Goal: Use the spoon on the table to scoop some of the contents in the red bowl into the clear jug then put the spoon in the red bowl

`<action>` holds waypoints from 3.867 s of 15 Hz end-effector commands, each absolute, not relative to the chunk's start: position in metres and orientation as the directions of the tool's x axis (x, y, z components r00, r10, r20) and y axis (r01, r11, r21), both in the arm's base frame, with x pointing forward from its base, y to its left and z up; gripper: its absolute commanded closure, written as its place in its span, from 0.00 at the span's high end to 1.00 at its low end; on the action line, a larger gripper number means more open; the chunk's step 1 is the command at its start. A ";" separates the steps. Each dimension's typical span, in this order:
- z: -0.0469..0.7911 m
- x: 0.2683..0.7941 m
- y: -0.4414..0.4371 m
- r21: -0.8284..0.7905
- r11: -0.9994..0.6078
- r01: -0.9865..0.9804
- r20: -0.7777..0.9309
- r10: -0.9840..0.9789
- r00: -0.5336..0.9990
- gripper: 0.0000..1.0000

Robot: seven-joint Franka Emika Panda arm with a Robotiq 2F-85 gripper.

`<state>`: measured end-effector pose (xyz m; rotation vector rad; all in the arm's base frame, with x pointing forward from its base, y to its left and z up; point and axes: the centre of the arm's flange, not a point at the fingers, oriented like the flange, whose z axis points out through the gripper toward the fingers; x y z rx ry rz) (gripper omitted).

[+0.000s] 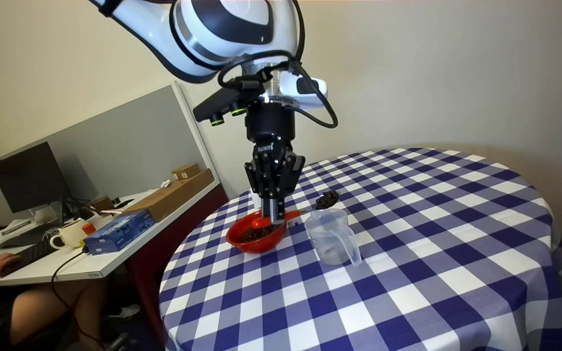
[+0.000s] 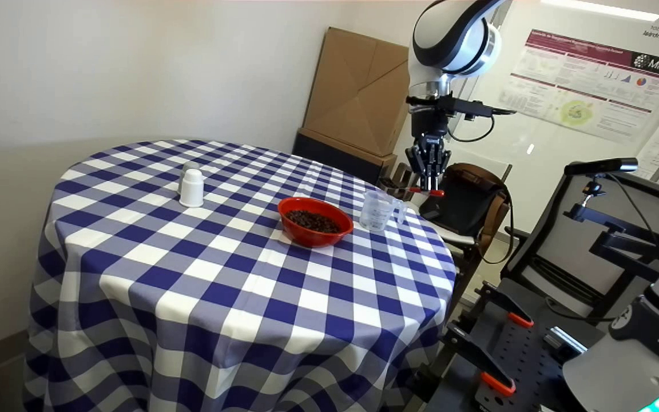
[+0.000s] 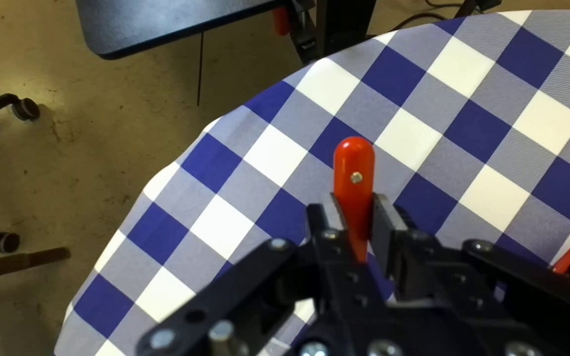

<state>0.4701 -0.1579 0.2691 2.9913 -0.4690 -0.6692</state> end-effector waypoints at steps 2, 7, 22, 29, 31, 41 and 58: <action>0.268 0.471 -0.152 0.176 -0.946 -0.273 -0.374 -0.321 0.870 0.10; 0.265 0.472 -0.143 0.241 -0.940 -0.240 -0.372 -0.318 0.872 0.10; 0.264 0.473 -0.109 0.468 -0.879 -0.089 -0.334 -0.269 0.903 0.10; 0.257 0.467 -0.099 0.605 -0.796 -0.019 -0.295 -0.247 0.923 0.10; 0.255 0.465 -0.099 0.654 -0.757 0.003 -0.285 -0.242 0.927 0.10; 0.254 0.462 -0.082 0.662 -0.748 0.035 -0.256 -0.183 0.949 0.10; 0.241 0.488 0.045 0.177 -0.959 0.221 -0.285 0.165 0.944 0.10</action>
